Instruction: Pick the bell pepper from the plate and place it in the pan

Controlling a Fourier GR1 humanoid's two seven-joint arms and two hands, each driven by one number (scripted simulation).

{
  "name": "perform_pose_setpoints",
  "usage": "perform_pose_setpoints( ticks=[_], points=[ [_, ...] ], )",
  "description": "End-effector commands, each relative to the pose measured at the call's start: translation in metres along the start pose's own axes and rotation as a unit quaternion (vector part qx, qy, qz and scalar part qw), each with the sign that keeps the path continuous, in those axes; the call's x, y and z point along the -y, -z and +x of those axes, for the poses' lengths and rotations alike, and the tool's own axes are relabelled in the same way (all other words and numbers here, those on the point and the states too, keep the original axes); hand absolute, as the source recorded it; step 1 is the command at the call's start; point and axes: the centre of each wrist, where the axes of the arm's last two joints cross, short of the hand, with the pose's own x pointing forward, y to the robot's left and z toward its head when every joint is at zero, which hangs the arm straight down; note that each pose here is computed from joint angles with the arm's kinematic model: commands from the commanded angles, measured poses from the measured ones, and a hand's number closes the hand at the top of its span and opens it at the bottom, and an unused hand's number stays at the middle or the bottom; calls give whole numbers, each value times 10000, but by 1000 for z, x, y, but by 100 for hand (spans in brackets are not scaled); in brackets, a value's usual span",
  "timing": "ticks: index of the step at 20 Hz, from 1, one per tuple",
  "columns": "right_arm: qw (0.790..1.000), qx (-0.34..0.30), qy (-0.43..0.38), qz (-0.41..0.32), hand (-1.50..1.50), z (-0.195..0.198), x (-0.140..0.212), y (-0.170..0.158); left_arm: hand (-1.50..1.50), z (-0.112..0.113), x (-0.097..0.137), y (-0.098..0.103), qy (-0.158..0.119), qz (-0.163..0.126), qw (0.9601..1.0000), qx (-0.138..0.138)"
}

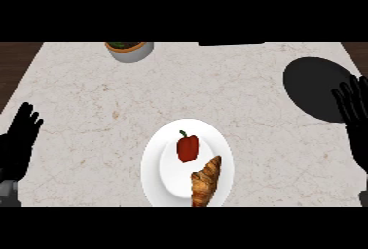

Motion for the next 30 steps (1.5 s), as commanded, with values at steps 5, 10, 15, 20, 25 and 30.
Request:
perform_pose_setpoints(
  ticks=[5, 10, 15, 20, 25, 30],
  points=[
    [9474, -519, -168, 3154, 150, -19, -97, 26, 0, 57, 57, 11, 171, -1042, 9841, 1427],
    [9431, 532, -1647, 2839, -150, -48, -123, 17, 0, 36, 82, 4, 183, -1158, 9857, 1212],
    [9251, 1090, -2545, 2599, -150, -39, -100, 28, 0, 55, 97, 18, 217, -1101, 9848, 1323],
    [8833, 797, -3300, 3234, -150, 35, -95, 49, 0, 41, 82, 25, 180, -1020, 9869, 1239],
    [8217, 371, -4310, 3711, -150, 92, -105, 70, 0, 38, 91, 11, 192, -1178, 9855, 1208],
    [8146, 445, -4355, 3805, -150, 122, -152, 83, 0, 48, 88, 31, 111, -1123, 9856, 1258]
  ],
)
